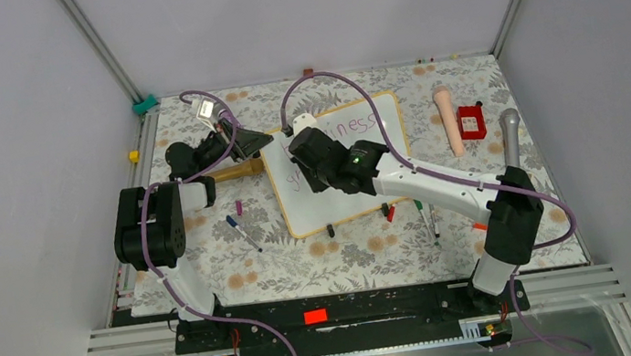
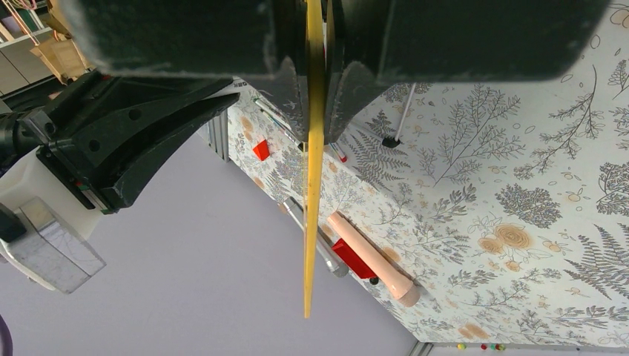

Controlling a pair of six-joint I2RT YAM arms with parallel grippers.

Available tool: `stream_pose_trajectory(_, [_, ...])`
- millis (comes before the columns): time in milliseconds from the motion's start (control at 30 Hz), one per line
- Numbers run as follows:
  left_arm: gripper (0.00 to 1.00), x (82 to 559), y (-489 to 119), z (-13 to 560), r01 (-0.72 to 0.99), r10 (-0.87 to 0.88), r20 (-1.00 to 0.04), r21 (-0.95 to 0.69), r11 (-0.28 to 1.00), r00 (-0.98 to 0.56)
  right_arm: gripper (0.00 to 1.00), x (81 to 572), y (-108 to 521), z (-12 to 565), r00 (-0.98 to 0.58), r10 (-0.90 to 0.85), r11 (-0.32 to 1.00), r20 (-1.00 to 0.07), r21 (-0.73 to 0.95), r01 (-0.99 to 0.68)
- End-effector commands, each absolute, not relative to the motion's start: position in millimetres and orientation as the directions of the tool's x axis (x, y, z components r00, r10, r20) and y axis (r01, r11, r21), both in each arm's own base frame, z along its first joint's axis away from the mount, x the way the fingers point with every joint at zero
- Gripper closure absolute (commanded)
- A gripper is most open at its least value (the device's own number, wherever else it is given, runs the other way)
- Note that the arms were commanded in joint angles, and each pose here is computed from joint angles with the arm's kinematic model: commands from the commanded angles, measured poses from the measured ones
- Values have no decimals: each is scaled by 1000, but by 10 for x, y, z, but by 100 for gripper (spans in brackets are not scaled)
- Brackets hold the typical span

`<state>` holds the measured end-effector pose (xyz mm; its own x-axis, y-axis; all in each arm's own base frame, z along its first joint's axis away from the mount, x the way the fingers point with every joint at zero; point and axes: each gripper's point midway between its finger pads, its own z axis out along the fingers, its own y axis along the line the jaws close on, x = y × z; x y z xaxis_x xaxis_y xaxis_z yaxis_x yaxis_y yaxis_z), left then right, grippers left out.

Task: Write a sentence on the whiteboard
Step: Write a sentence with the whiteboard marker.

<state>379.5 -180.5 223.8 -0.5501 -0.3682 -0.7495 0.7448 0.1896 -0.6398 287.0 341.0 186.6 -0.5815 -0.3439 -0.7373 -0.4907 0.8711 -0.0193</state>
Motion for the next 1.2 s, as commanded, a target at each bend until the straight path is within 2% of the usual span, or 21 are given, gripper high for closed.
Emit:
stream_pose_trajectory(0, [100,3655,-1870,2367,818,-327,-813,-551,166,-482,100,2846,3338,1827,-594,-351,878,-723,-33,-478])
stream_pose_trajectory(233, [100,3654,-1870,2370,817,-327,-812,-553,166,-483,100,2913,3227,1859,-583,-373,889,-721,-98,-448])
stream_pose_trajectory(600, [100,3653,-1870,2371,817,-326,-813,-552,166,-482,100,3060,3258,2019,-558,-354,898,-751,-107,-426])
stream_pose_trajectory(1167, [100,3659,-1871,2370,816,-326,-811,-554,165,-485,100,2995,3465,2181,-535,-323,863,-781,-12,-505])
